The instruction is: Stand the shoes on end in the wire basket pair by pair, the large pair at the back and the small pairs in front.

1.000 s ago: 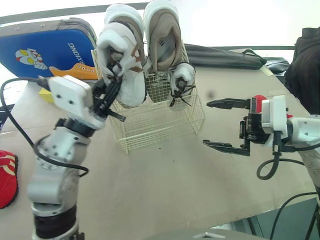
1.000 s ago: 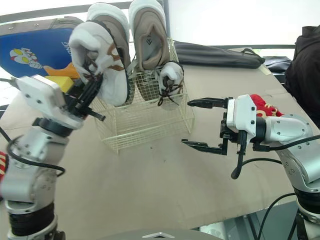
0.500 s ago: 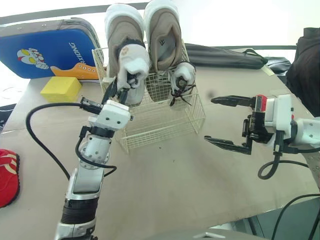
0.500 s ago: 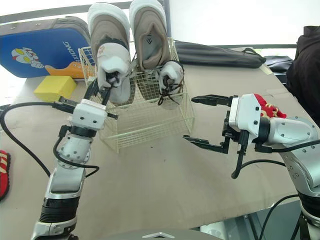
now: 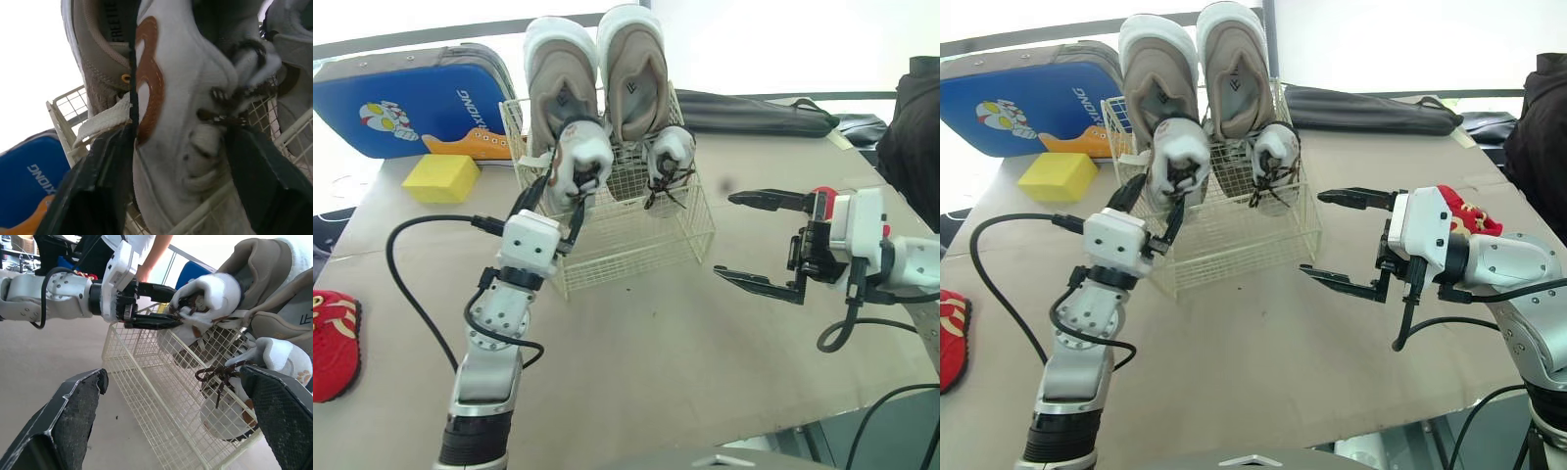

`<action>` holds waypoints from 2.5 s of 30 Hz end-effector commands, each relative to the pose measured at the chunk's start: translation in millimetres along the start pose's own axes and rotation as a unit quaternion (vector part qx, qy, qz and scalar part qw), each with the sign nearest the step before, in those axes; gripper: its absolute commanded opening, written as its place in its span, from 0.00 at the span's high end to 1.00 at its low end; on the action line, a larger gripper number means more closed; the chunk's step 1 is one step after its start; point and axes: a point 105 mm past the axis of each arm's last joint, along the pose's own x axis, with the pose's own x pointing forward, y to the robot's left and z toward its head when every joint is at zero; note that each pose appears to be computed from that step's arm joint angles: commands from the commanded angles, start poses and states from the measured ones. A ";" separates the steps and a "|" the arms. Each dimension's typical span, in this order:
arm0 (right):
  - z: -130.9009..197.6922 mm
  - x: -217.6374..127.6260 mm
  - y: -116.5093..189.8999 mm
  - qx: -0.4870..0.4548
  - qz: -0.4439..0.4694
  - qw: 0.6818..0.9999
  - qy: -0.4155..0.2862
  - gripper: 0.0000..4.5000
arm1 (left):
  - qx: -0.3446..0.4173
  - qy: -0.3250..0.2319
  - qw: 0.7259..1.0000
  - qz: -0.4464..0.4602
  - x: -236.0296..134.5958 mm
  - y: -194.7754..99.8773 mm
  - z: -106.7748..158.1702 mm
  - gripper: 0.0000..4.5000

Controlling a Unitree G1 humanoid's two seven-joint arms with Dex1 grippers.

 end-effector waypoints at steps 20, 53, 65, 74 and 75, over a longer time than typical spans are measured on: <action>-41.4 -43.5 -2.0 0.079 -0.162 0.975 0.128 0.00 | -0.313 0.119 0.819 -0.465 -61.2 -72.2 56.8 0.05; -181.6 -199.8 -115.2 0.231 -0.507 0.726 0.403 0.00 | -0.239 0.096 0.822 -0.507 -4.4 -118.1 70.1 0.05; -189.6 -192.8 -119.9 0.205 -0.452 0.737 0.458 0.88 | -0.262 0.056 0.816 -0.512 -13.6 -104.2 85.5 0.04; -70.4 -168.1 -91.9 -0.051 -0.211 0.877 0.429 0.99 | -0.397 0.049 0.743 -0.536 -29.4 -59.6 103.5 0.04; -53.3 -161.5 -85.0 -0.079 -0.170 0.889 0.418 0.99 | -0.415 0.055 0.735 -0.533 -29.6 -51.5 104.7 0.04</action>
